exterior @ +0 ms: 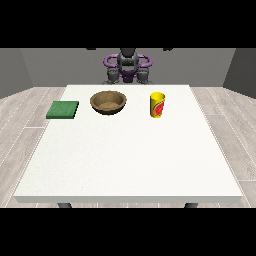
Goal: Pick the cup and pour the ball into the bowl, then pick the bowl and place it on the pad
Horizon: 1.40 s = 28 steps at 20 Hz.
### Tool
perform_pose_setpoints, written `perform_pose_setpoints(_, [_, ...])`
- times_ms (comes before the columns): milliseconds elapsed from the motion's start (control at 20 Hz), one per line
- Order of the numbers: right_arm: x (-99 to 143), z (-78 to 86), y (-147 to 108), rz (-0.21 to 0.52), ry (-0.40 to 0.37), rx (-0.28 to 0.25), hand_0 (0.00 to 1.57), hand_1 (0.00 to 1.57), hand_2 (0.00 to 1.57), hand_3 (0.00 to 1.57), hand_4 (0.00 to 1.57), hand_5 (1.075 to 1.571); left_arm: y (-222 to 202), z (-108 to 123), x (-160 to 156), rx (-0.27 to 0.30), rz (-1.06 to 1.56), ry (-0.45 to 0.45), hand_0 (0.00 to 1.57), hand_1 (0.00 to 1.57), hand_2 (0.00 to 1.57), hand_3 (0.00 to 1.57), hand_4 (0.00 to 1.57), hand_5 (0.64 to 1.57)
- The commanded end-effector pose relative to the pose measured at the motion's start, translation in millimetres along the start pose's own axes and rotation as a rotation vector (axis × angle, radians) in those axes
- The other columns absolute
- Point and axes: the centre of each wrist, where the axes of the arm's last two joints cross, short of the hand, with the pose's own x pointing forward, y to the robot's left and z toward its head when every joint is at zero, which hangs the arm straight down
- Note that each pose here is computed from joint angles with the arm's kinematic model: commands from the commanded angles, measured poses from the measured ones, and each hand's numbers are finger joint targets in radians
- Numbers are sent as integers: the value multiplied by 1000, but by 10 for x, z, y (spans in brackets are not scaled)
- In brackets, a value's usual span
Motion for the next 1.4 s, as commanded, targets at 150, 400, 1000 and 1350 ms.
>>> perform_pose_setpoints(150, [122,-122,-78,14,-191,49,0,0,0,0,0,1568,124,-472,368,31,-132,-228,0,0,0,0,0,1483])
perform_pose_setpoints(400, [331,-42,-95,1,-271,122,0,0,0,0,0,1568,462,-554,63,91,-216,-289,0,0,0,0,0,1443])
perform_pose_setpoints(1000, [473,13,-638,17,-274,39,0,0,0,0,0,1568,998,-216,-982,144,-201,-199,0,0,0,0,0,1403])
perform_pose_setpoints(1350, [439,15,-773,-7,-254,33,0,0,0,0,0,1567,803,-362,-1343,115,-197,-183,0,0,0,0,0,1443])
